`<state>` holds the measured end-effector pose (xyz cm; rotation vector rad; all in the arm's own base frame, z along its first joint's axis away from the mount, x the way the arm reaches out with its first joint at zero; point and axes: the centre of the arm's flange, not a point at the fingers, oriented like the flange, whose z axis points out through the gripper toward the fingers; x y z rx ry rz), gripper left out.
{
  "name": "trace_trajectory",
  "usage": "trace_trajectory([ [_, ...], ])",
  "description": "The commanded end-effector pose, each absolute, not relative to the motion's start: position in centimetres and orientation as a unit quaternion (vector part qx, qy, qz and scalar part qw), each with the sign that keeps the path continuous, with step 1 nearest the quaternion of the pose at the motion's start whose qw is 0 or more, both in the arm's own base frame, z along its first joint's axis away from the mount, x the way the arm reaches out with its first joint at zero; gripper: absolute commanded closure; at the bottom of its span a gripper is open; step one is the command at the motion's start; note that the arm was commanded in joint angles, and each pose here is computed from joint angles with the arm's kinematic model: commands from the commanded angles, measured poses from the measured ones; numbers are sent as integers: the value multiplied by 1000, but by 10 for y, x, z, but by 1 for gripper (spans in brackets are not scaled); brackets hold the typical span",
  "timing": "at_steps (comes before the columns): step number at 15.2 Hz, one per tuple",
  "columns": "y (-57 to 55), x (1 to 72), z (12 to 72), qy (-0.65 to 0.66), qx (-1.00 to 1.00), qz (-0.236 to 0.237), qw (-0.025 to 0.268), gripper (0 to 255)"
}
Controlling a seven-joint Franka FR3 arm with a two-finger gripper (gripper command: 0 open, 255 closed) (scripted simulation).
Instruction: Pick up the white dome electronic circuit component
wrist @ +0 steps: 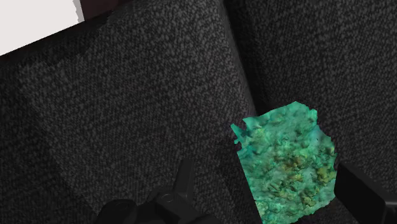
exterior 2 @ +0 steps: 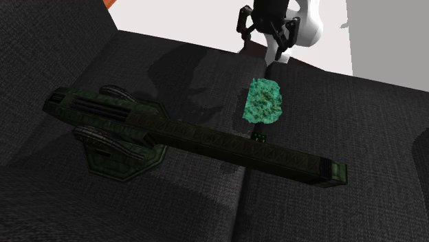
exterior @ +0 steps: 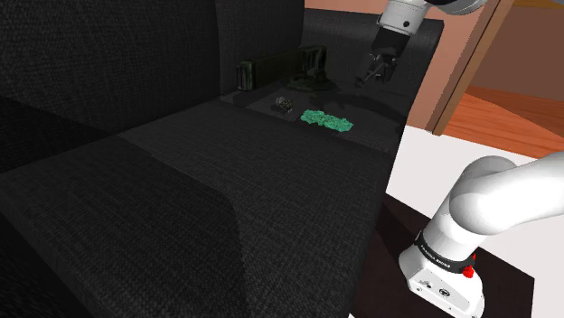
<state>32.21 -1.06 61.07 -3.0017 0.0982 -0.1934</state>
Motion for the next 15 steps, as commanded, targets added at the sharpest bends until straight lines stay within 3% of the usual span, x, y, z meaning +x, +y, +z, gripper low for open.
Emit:
trace_trajectory([
  [1, -11, 322, 611, 33, -995, -64, 66, 0],
  [15, 62, 492, 587, 57, -993, -48, 87, 0],
])
